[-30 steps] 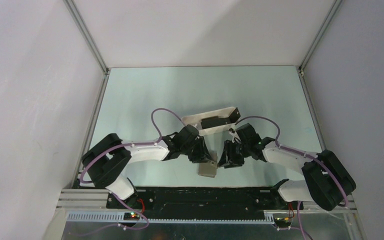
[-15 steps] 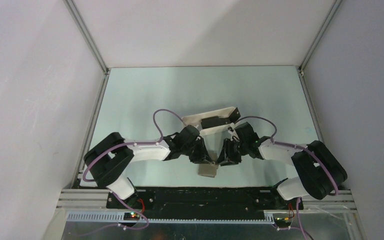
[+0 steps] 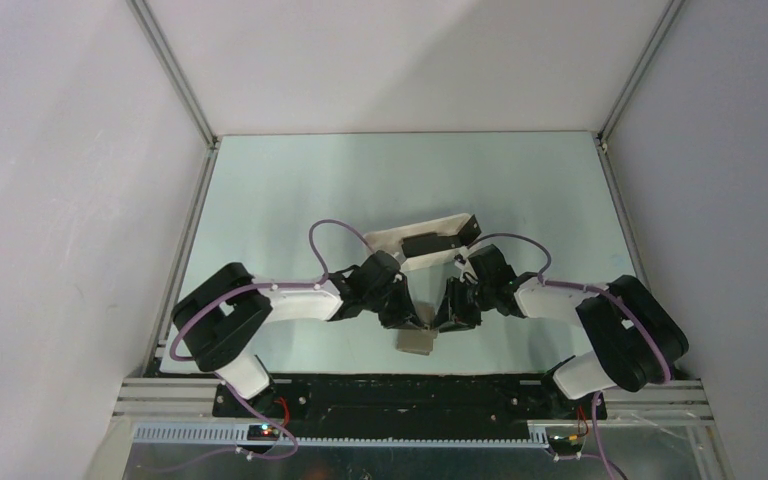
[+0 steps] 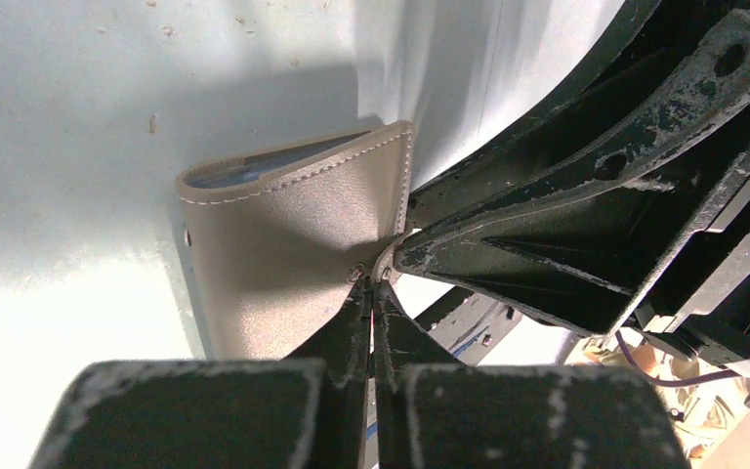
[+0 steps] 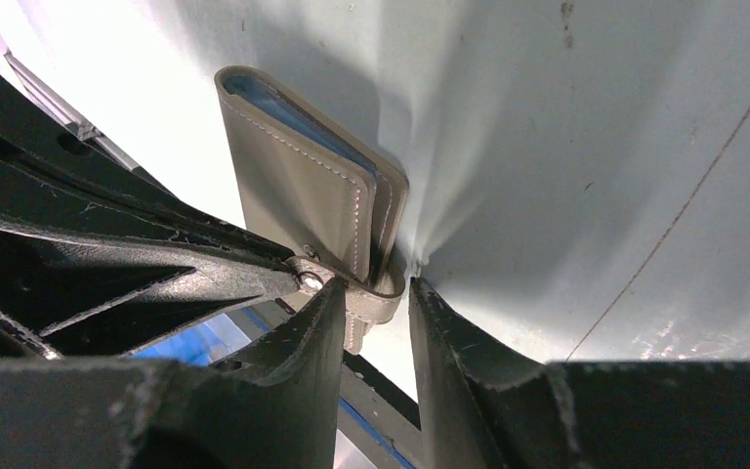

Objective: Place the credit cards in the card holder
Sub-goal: Close the card holder at the center of the board.

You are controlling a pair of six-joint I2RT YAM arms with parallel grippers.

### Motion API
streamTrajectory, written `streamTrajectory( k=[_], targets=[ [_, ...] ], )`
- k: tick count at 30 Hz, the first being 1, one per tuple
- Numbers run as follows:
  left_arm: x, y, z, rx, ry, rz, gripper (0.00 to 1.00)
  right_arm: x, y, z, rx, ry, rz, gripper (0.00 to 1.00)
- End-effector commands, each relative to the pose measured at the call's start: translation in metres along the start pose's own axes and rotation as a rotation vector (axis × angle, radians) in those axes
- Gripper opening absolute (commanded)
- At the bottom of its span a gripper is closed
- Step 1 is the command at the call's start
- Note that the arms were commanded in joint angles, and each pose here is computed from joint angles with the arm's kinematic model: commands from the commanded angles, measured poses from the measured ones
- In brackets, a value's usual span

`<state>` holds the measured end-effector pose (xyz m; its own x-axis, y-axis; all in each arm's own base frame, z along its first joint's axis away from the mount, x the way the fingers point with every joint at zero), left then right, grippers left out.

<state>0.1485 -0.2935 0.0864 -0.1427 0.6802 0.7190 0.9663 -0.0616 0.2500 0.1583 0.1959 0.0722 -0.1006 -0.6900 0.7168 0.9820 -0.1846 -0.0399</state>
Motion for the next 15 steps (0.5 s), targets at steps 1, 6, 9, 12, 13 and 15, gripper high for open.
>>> streamTrajectory(
  k=[1,6,9,12,13,15],
  targets=[
    [0.004,0.014,-0.017,-0.044,-0.056,-0.044,0.00,0.001,0.004,0.006,0.011,0.021,-0.019,0.35],
    [0.009,0.019,-0.020,-0.058,-0.049,-0.087,0.00,0.010,0.003,0.013,0.030,0.040,-0.046,0.44],
    [0.009,0.020,-0.019,-0.070,-0.037,-0.097,0.00,0.018,0.003,0.017,0.033,0.045,-0.072,0.59],
    [0.008,0.021,-0.016,-0.075,-0.014,-0.102,0.00,0.023,0.003,0.018,0.030,0.044,-0.088,0.69],
    [0.008,0.021,-0.014,-0.079,-0.004,-0.106,0.00,0.025,0.001,0.018,0.028,0.043,-0.090,0.72],
    [0.007,0.021,-0.012,-0.087,0.016,-0.108,0.00,0.026,0.000,0.017,0.019,0.039,-0.090,0.73]
  ],
)
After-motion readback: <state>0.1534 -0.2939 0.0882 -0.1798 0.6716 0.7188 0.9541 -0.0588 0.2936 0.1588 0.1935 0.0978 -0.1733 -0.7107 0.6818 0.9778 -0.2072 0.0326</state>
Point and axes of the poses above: each gripper's point midway between its finger pads, its own x axis back along the fingers, its own z axis along the line the jaws close on, y = z × x, the point moved 7 cm from there along x, back along the fingers, and after that the axes turned 12 degrees about -x, right-handed, at the moved point
